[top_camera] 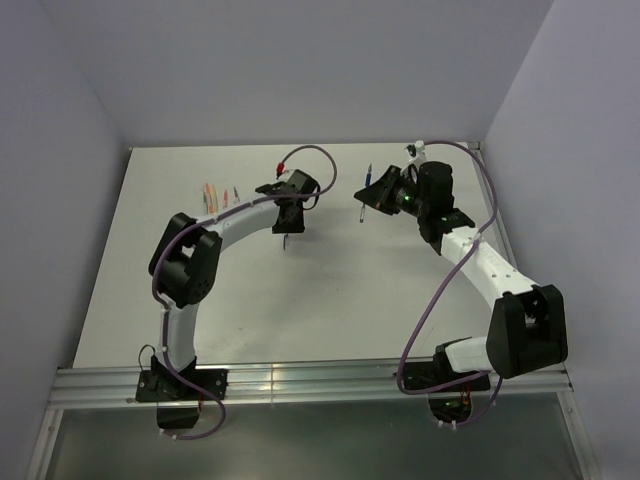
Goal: Insert the pens into the pen caps
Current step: Insert the pen cap onto the pen.
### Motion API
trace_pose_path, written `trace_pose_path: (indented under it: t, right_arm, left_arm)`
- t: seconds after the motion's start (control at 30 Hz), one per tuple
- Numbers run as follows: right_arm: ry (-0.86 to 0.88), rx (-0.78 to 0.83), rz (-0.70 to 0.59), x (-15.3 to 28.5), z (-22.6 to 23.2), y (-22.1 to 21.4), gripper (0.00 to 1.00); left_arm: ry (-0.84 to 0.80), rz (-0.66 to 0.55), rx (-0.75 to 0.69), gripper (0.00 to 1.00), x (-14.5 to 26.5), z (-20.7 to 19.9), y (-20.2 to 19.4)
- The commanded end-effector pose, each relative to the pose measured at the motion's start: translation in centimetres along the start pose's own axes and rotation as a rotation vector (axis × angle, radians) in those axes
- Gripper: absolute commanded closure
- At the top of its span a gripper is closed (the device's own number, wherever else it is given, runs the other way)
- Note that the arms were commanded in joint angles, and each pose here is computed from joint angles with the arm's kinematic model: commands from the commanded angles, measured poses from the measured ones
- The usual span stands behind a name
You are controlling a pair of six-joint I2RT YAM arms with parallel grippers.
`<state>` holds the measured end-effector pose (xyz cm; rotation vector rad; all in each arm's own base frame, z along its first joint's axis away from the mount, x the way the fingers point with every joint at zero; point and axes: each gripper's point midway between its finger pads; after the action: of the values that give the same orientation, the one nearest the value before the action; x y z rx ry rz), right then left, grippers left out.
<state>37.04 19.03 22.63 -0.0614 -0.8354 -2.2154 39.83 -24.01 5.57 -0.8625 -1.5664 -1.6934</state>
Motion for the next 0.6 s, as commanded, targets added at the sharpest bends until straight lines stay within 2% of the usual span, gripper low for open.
trace_pose_path:
  t: [0.0, 0.57]
  right_arm:
    - [0.052, 0.040, -0.055, 1.1, 1.8, 1.5, 1.00]
    - [0.056, 0.037, -0.063, 1.3, 1.8, 1.7, 1.00]
  left_arm:
    - [0.019, -0.015, -0.024, 0.59, 0.0, -0.5, 0.7]
    - [0.062, 0.029, -0.066, 0.60, -1.7, -0.1, -0.6]
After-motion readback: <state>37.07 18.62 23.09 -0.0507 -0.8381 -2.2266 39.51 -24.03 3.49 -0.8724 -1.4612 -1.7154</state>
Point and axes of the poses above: each gripper's point midway between its finger pads, its own x axis back along the fingers, its own z axis along the line the jaws close on, y = z × x, and after that the axes turned 6 degrees about -x, right-handed
